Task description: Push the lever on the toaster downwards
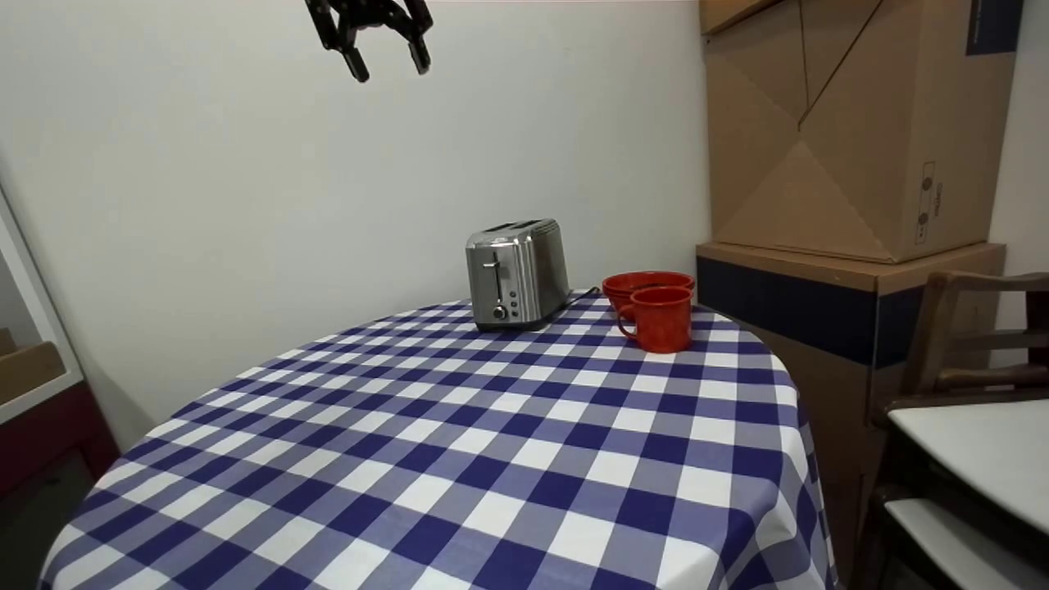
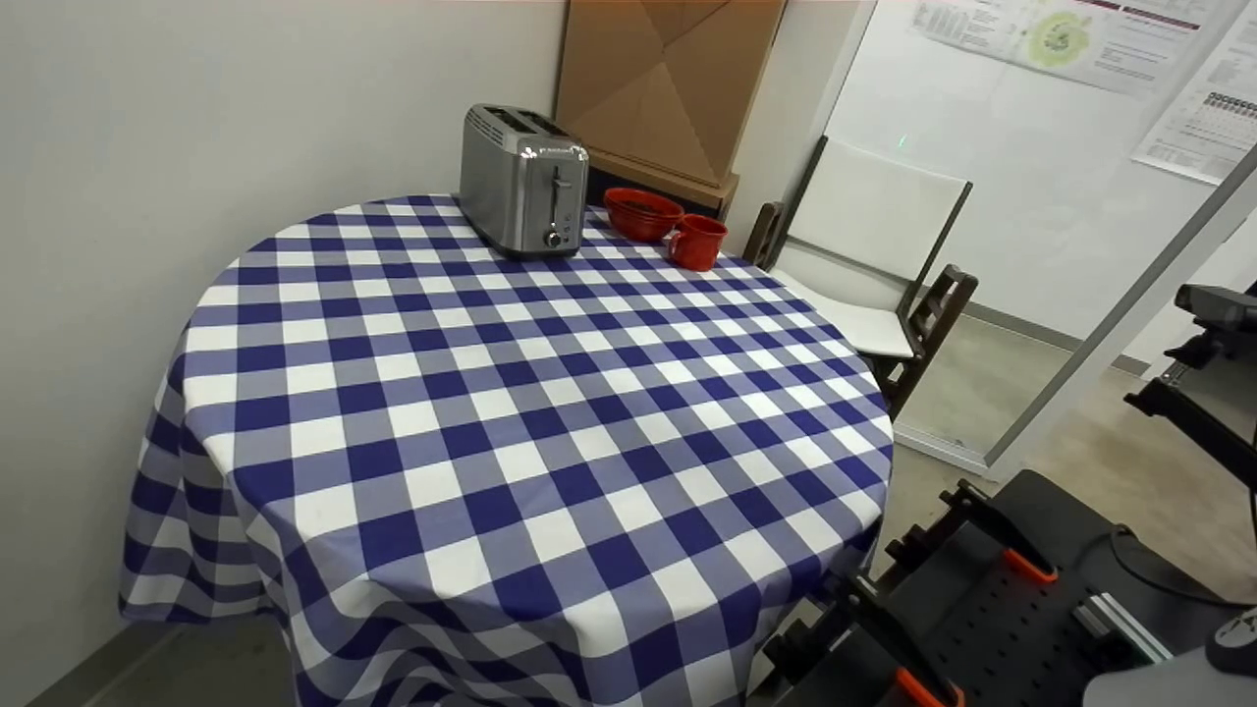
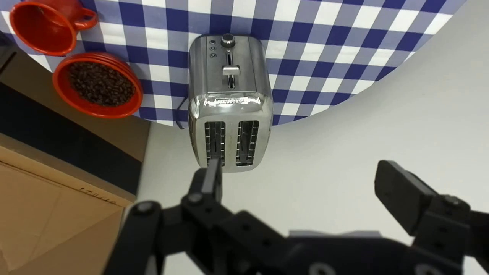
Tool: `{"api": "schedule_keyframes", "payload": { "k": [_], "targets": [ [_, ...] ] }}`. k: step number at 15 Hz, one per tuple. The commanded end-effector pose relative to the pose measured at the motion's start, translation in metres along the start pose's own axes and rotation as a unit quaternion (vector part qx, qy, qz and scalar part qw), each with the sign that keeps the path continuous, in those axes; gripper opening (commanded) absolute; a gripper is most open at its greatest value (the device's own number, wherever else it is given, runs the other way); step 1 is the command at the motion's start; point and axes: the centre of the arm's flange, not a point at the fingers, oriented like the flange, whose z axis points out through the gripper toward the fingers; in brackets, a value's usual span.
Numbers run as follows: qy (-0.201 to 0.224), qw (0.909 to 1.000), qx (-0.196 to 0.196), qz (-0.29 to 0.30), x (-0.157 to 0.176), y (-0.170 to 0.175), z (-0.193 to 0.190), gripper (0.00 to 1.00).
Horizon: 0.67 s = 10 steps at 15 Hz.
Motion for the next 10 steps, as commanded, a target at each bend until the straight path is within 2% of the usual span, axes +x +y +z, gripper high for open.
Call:
{"api": "schedule_keyframes", "payload": {
  "k": [1,8,9,10],
  "targets": [
    [0.013,0.9996,-0.020,0.012,0.051,0.004,0.039,1.00],
    [0.009,0.9981,-0.050,0.036,0.084,0.024,0.105,1.00],
    [0.010,0.9978,-0.053,0.038,0.086,0.026,0.113,0.95],
    [0.010,0.9977,-0.053,0.042,0.088,0.027,0.121,0.74]
  ]
}}
